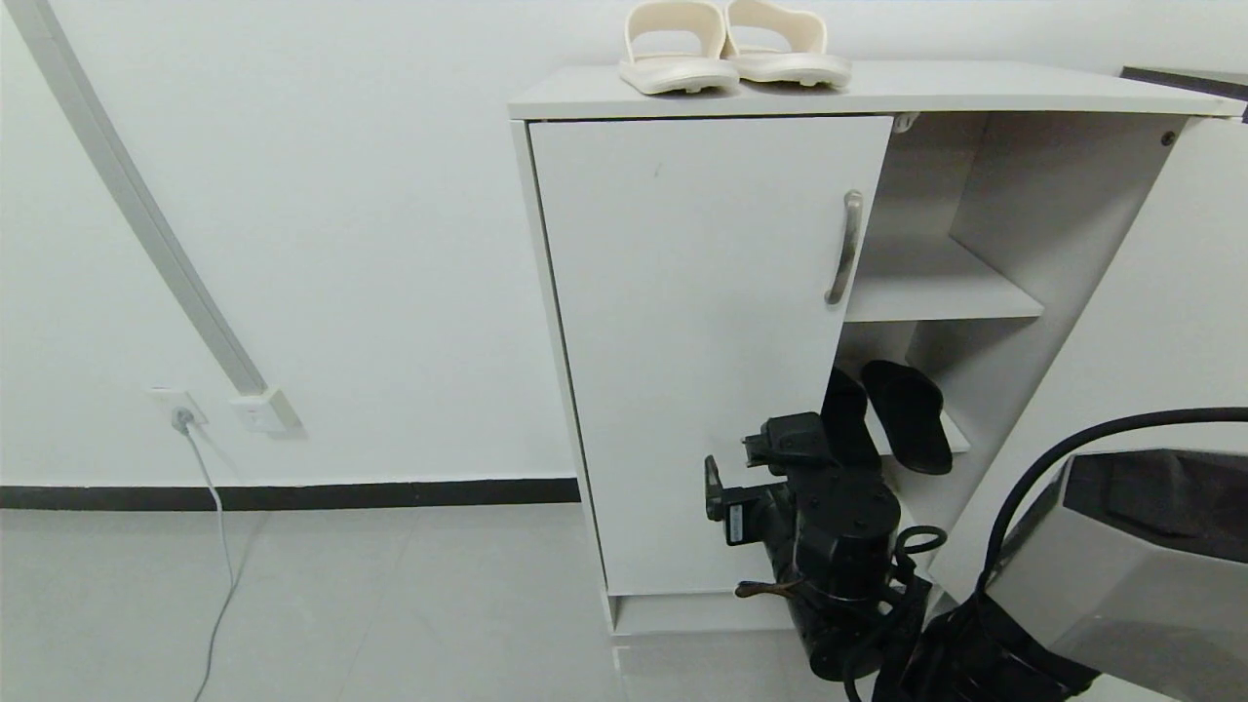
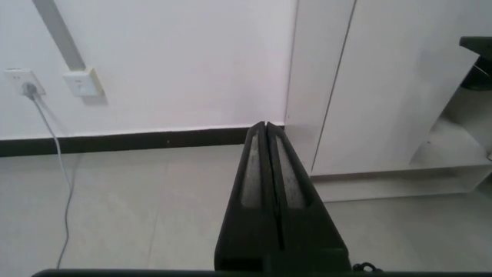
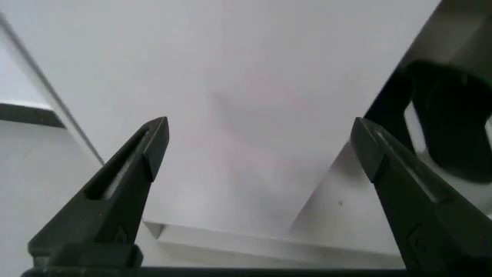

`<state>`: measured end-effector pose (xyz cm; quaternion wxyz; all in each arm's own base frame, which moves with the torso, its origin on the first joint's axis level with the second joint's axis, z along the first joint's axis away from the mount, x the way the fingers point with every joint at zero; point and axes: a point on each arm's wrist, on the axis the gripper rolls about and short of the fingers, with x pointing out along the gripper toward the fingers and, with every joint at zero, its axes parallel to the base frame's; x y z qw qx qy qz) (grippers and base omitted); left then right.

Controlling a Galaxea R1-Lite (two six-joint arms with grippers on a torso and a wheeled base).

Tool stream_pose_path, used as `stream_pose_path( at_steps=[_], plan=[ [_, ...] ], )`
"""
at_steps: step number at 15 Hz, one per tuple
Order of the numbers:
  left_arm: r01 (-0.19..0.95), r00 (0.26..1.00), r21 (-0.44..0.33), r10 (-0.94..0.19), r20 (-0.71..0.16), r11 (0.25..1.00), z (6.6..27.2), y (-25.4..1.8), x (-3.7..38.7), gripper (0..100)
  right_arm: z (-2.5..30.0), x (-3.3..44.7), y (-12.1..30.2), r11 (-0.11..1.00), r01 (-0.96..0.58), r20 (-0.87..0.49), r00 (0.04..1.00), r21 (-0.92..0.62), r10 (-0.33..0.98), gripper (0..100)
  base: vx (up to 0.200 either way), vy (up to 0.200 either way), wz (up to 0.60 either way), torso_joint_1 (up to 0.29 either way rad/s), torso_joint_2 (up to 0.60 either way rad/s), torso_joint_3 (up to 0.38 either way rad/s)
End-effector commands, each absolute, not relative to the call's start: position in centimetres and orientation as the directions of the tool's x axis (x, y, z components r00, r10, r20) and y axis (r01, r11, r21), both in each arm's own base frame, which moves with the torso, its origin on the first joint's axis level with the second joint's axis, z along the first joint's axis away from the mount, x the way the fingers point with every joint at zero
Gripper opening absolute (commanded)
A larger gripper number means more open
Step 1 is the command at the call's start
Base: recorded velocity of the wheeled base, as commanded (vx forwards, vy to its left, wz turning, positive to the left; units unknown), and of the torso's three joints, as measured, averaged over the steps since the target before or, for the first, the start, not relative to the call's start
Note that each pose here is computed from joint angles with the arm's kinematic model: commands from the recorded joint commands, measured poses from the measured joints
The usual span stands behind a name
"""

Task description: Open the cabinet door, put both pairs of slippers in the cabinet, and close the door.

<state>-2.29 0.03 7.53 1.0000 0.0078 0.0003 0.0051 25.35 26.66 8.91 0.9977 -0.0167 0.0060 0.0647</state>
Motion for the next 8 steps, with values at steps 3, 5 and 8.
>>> stream_pose_path(
  at_steps=[3, 5, 8],
  plan=[
    [-0.012, 1.000, 0.014, 0.012, -0.002, 1.000, 7.53, 0.03, -2.28, 0, 8.20, 25.39, 26.36, 0.988, -0.145, -0.029, 0.989, -0.052, 0.143, 100, 0.000, 0.000, 0.00, 0.000, 0.00, 0.000],
    [-0.012, 1.000, 0.014, 0.012, -0.002, 1.000, 7.53, 0.03, -2.28, 0, 7.77, 25.35, 26.33, 0.987, -0.150, -0.038, 0.988, -0.059, 0.148, 100, 0.000, 0.000, 0.00, 0.000, 0.00, 0.000],
    [-0.012, 1.000, 0.014, 0.012, -0.002, 1.000, 7.53, 0.03, -2.28, 0, 7.49, 25.38, 26.39, 0.985, -0.160, -0.032, 0.987, -0.057, 0.158, 100, 0.000, 0.000, 0.00, 0.000, 0.00, 0.000]
  ],
)
